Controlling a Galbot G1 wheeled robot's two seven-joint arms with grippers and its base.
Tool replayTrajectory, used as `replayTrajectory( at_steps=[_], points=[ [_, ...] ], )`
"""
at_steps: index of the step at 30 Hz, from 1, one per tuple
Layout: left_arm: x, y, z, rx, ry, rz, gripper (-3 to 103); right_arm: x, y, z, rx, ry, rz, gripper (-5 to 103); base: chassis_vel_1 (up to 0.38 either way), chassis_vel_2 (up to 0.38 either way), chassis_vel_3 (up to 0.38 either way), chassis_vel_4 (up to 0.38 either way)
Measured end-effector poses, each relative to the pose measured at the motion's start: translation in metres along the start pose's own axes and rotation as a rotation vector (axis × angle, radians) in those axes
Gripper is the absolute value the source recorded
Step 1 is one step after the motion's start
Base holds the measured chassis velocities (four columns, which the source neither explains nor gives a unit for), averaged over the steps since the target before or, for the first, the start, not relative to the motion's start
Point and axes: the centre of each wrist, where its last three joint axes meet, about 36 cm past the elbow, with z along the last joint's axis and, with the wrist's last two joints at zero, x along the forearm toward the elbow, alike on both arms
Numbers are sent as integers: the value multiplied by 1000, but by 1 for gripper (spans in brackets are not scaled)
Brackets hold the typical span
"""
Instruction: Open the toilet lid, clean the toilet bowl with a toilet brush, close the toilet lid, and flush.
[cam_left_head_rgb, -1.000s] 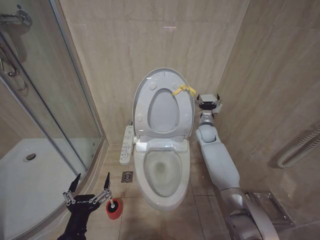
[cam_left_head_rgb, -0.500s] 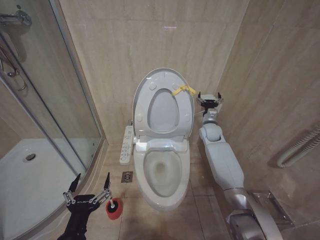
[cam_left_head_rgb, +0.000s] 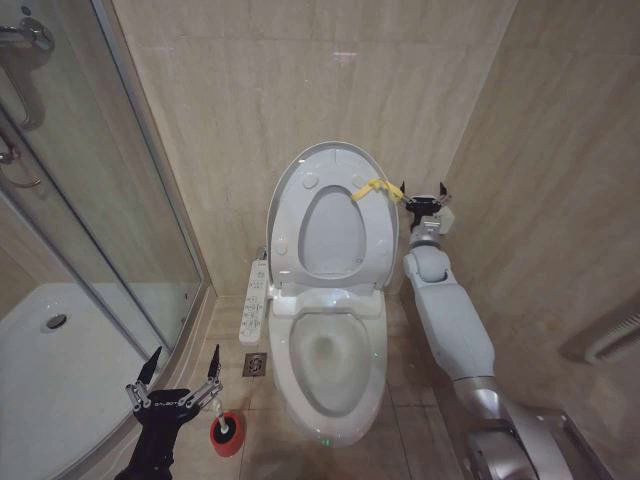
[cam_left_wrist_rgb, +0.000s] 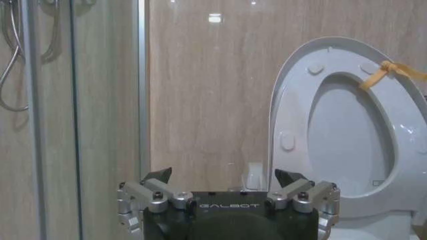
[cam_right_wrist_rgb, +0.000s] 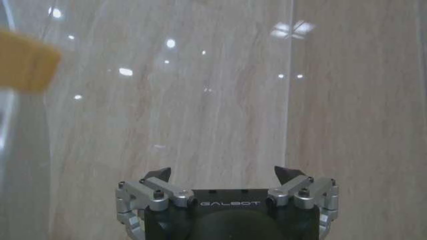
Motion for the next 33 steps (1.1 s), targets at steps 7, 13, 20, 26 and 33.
replayTrajectory(
  at_steps=[7,13,20,26,33],
  points=[
    [0,0,0,0,0,0,100,24,3,-3,14,12,-61,100,20,-17,-26,27],
    [0,0,0,0,0,0,100,60,-14,-31,17,17,-150,100,9,-3,-2,12],
    [0,0,0,0,0,0,100,123,-45,-49,-14,28,-207,100,-4,-2,1,-7],
    [0,0,0,0,0,0,100,183,-73,-59,-41,65,-207,100,0,0,0,0],
    [0,0,0,0,0,0,100,251,-94,-91,-73,176,-158,100,0,0,0,0]
  ],
)
